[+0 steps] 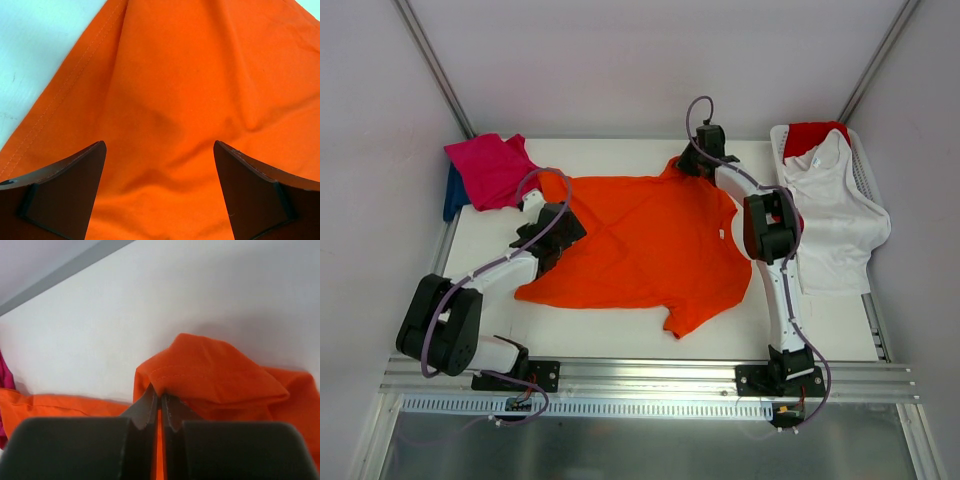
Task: Fold and stack the t-shirts
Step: Flatten the tshirt out
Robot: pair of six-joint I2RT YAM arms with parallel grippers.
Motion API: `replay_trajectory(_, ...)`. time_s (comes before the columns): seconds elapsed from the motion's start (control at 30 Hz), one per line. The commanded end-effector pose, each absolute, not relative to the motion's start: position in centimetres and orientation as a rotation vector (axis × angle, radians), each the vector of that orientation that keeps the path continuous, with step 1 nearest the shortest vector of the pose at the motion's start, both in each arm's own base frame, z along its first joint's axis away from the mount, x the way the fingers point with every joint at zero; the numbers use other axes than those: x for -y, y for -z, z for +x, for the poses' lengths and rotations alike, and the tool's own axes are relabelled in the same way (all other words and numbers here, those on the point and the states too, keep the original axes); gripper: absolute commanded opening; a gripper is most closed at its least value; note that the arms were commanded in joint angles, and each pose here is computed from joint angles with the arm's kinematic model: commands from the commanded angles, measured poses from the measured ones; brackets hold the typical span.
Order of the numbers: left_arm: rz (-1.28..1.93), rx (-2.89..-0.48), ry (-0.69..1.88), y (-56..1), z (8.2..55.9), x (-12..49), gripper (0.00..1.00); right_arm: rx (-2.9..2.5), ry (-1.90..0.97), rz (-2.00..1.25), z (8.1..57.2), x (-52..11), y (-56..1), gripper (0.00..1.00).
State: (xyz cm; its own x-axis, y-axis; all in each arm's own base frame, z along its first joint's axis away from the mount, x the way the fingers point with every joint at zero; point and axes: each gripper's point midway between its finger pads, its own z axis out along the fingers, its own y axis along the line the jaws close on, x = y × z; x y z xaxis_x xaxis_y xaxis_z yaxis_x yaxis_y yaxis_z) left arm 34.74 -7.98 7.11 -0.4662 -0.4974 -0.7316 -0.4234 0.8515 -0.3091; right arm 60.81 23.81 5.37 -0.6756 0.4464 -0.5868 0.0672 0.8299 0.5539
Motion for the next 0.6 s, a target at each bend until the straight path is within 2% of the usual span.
replay_trajectory(0.0, -0.673, -2.09, 0.127, -8.3, 35.8, 8.7, 0.9, -2.065, -0.836, 0.343, 64.0, -26.3, -9.3, 0.01)
replay_trajectory(0.33, -0.672, -2.115, 0.113, -7.4, 36.3, 8.9, 0.9, -1.916, -0.938, 0.354, 66.6, -27.9, -10.7, 0.03)
replay_trajectory(0.43, -0.667, -2.123, 0.104, -7.1, 36.4, 9.0, 0.9, -1.856, -0.934, 0.322, 67.2, -28.1, -11.0, 0.13)
replay_trajectory(0.47, -0.665, -2.124, 0.103, -7.0, 36.4, 9.0, 0.9, -1.836, -0.937, 0.313, 67.3, -28.3, -11.2, 0.2)
replay_trajectory(0.5, -0.669, -2.124, 0.102, -7.0, 36.5, 8.9, 0.9, -1.804, -0.944, 0.302, 67.5, -28.5, -11.4, 0.45)
replay_trajectory(0.53, -0.667, -2.127, 0.101, -6.9, 36.5, 9.0, 0.9, -1.795, -0.939, 0.306, 67.6, -28.5, -11.3, 0.57)
replay_trajectory(0.57, -0.668, -2.13, 0.098, -6.7, 36.5, 8.9, 0.9, -1.769, -0.924, 0.307, 67.9, -28.3, -11.7, 0.73)
